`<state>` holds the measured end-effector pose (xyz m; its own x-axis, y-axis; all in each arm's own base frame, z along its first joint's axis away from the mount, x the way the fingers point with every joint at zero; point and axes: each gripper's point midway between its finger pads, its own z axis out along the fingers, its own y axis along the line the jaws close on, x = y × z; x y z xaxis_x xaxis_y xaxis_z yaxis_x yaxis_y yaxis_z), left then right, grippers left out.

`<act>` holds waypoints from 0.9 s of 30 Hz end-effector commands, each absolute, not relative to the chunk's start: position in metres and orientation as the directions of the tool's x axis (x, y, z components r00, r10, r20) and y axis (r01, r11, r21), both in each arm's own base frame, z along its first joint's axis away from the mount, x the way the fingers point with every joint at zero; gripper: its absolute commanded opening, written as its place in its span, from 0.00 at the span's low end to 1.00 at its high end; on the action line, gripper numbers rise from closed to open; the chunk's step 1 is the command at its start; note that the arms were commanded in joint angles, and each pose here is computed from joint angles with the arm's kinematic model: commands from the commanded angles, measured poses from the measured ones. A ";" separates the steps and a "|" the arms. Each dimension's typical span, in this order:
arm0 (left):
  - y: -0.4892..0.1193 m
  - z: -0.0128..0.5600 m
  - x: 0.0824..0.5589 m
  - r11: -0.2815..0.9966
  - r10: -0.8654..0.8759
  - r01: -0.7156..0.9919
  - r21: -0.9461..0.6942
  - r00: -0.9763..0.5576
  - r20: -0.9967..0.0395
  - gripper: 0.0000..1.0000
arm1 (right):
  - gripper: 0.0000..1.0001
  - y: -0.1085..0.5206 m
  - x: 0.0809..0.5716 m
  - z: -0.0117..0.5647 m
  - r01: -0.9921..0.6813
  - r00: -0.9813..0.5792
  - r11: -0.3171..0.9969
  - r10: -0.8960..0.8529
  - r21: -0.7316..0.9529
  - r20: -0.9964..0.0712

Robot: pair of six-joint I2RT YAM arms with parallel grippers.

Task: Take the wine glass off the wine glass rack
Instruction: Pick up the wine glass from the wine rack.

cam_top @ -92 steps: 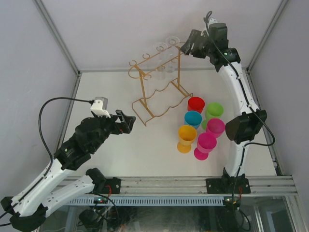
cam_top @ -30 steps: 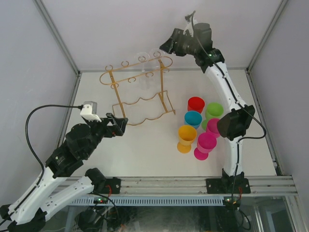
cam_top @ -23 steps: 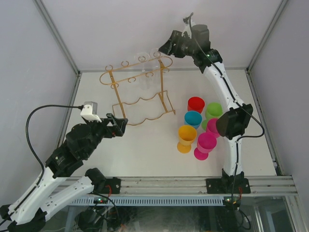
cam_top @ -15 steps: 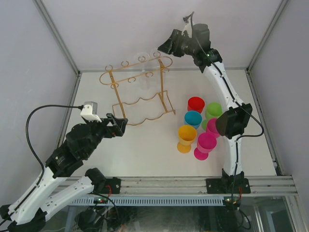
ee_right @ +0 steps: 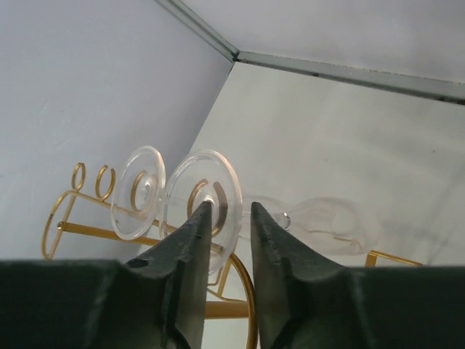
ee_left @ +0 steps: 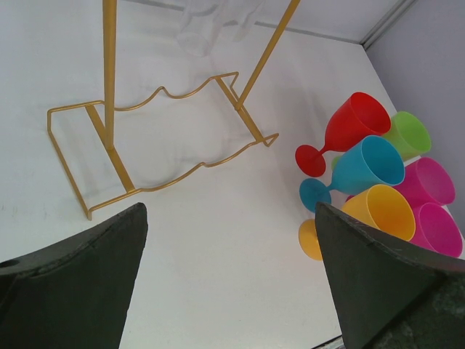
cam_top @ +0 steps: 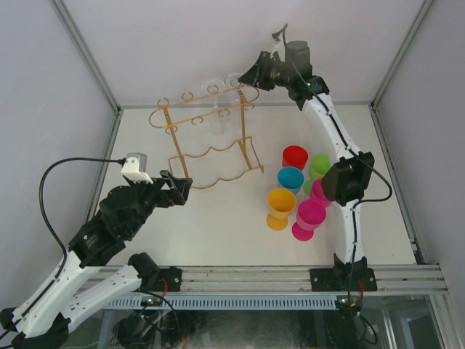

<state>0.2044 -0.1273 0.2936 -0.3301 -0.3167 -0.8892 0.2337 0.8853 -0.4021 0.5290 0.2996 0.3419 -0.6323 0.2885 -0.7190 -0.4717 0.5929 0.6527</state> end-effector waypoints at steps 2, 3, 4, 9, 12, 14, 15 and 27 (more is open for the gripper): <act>-0.127 0.295 0.207 0.880 -0.341 0.221 -0.420 -0.323 -0.883 1.00 | 0.19 0.298 0.525 0.386 -0.533 -0.568 0.549 0.332 0.644 -0.753; -0.127 0.295 0.207 0.880 -0.342 0.219 -0.421 -0.323 -0.882 1.00 | 0.15 0.298 0.525 0.388 -0.535 -0.566 0.545 0.337 0.646 -0.752; -0.127 0.295 0.207 0.880 -0.342 0.219 -0.421 -0.323 -0.883 1.00 | 0.11 0.298 0.525 0.390 -0.534 -0.566 0.541 0.342 0.650 -0.750; -0.127 0.295 0.207 0.880 -0.342 0.220 -0.422 -0.325 -0.882 1.00 | 0.02 0.300 0.522 0.399 -0.527 -0.576 0.511 0.372 0.679 -0.727; -0.128 0.294 0.207 0.880 -0.341 0.220 -0.422 -0.327 -0.881 1.00 | 0.00 0.303 0.520 0.405 -0.518 -0.591 0.486 0.392 0.704 -0.705; -0.128 0.293 0.207 0.879 -0.342 0.219 -0.423 -0.330 -0.880 1.00 | 0.00 0.303 0.520 0.408 -0.510 -0.594 0.475 0.409 0.717 -0.693; -0.128 0.294 0.207 0.878 -0.343 0.219 -0.425 -0.330 -0.880 1.00 | 0.00 0.304 0.520 0.409 -0.503 -0.597 0.468 0.420 0.727 -0.684; -0.127 0.295 0.206 0.875 -0.351 0.218 -0.432 -0.326 -0.878 1.00 | 0.00 0.304 0.533 0.422 -0.413 -0.631 0.356 0.551 0.838 -0.546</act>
<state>0.2039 -0.1274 0.2923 -0.3381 -0.3273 -0.8824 0.2255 0.8821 -0.4136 0.5335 0.3076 0.3797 -0.6765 0.4730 -0.5645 -0.3761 0.4371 0.8170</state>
